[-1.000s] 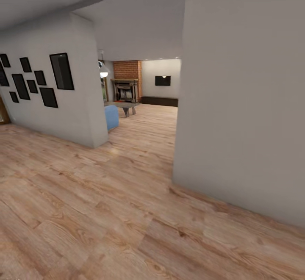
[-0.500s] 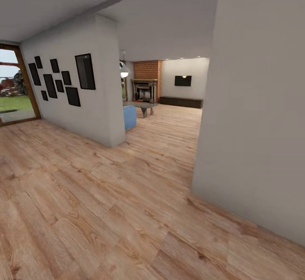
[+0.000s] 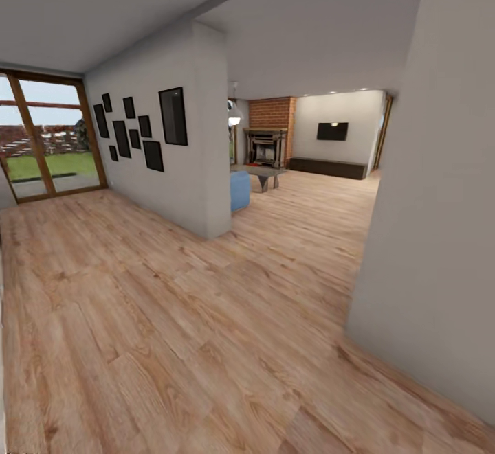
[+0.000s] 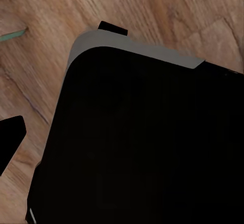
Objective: Move the two storage containers from the living room to the garage. In the garage, place one container on the floor and stack the other container on top of it (either order is fine).
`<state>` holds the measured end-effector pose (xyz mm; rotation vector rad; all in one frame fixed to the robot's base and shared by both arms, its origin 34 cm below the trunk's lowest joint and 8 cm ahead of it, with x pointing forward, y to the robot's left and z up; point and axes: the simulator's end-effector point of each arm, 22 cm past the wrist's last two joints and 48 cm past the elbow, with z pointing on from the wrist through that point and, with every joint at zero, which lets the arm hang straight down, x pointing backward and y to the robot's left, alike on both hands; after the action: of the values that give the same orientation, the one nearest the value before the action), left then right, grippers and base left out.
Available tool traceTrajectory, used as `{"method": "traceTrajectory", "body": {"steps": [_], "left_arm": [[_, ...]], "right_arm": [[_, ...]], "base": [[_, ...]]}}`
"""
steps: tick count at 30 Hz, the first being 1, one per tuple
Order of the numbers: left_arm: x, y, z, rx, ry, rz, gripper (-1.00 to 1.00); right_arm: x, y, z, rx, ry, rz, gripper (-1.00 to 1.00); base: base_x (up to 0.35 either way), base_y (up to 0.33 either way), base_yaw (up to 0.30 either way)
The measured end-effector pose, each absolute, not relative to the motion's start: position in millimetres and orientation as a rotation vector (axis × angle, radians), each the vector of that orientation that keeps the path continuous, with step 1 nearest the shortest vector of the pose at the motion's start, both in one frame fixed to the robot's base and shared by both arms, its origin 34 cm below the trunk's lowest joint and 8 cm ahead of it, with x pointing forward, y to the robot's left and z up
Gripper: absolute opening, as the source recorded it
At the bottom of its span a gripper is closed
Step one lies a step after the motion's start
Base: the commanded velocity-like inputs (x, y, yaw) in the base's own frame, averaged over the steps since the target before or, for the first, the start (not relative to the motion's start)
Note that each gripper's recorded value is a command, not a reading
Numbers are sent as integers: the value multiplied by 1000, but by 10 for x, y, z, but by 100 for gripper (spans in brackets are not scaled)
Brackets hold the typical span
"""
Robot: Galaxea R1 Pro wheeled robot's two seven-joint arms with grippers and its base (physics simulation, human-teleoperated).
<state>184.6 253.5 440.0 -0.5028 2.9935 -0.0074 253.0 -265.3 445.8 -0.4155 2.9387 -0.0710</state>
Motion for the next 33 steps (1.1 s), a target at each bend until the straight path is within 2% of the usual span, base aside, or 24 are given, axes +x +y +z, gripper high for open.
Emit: {"method": "traceTrajectory", "body": {"steps": [9,33], "left_arm": [[1844,2540,4399,-504,2994,-7,100],[1845,2527,4399,-500,2995,-10,100]], "right_arm": [[2528,-2652,4458,-415,2939,-70,100],[2534,-2784,4463,-410,2938,-95,100]], "base": [[323,0,221],[323,0,8]]}}
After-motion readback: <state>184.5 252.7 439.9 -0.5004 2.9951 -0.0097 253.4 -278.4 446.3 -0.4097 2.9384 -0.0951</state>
